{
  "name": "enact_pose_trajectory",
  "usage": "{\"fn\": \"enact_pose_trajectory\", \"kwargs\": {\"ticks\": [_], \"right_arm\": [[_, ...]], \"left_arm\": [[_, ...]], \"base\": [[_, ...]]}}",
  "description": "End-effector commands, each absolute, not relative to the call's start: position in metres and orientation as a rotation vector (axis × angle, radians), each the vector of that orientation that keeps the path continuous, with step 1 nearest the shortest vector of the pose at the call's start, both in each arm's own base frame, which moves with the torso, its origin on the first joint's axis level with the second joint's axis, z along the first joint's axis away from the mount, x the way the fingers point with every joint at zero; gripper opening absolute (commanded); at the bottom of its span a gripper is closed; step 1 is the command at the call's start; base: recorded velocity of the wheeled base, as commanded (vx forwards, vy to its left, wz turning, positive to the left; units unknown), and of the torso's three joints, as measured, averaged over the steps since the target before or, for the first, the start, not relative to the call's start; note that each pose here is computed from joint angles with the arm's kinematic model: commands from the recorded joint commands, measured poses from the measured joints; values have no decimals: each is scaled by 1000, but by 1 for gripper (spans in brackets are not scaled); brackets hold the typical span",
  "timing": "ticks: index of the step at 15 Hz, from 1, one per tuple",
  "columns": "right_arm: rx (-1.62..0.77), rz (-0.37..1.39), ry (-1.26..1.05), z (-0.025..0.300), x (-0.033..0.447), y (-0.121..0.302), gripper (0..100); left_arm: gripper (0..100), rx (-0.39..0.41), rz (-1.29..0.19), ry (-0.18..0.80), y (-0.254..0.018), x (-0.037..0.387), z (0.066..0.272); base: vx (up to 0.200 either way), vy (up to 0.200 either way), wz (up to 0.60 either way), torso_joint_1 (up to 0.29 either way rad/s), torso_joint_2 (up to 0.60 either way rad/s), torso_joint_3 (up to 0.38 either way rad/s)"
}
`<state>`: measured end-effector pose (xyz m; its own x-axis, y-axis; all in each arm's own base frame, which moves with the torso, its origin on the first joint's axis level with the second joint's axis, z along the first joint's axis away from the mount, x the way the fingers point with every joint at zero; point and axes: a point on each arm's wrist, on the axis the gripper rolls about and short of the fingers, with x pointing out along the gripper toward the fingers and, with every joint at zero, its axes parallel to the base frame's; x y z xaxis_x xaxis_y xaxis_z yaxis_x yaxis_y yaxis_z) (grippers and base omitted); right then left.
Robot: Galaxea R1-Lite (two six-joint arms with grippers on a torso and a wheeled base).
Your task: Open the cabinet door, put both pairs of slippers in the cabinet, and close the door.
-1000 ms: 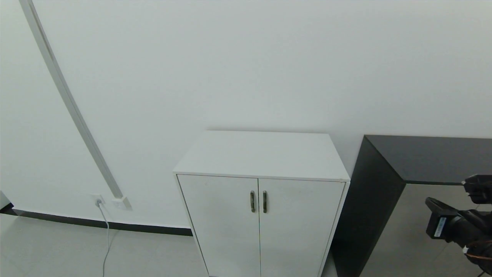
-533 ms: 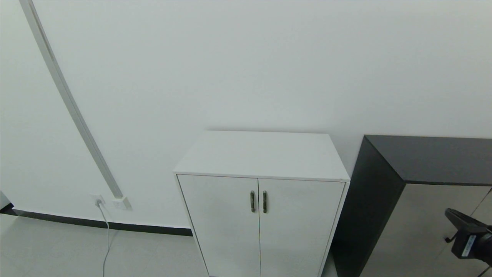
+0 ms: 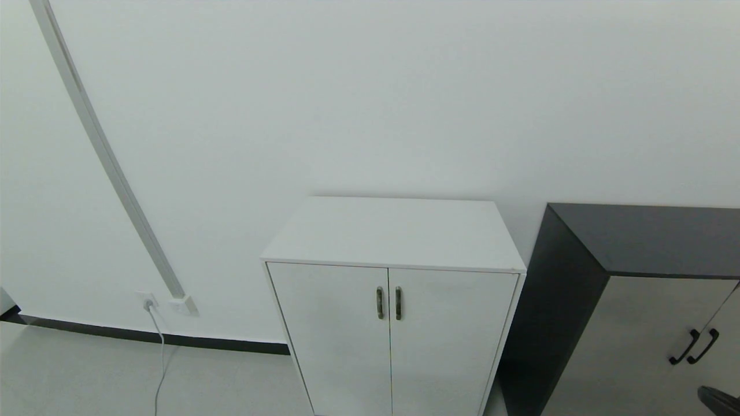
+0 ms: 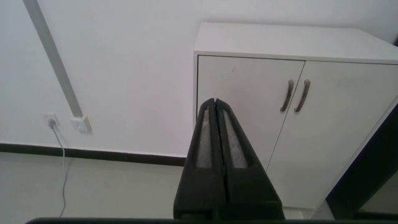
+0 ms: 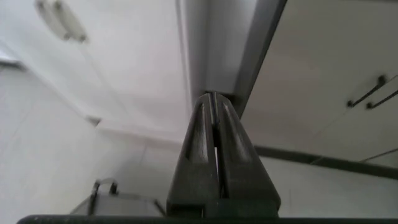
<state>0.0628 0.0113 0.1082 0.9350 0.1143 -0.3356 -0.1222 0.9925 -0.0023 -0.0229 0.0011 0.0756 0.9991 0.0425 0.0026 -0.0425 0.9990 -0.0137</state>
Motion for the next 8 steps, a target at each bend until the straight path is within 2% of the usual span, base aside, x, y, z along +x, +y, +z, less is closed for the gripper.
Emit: {"fn": "enact_pose_trajectory", "kwargs": {"ticks": [1, 8], "right_arm": [[-26, 177, 275, 105, 36, 7, 0], [-94, 252, 309, 84, 7, 2, 0]], "left_arm": [[0, -14, 43, -2, 1, -23, 76], [0, -14, 43, -2, 1, -23, 76]], "base": [[0, 0, 0, 0, 0, 0], [0, 0, 0, 0, 0, 0]]}}
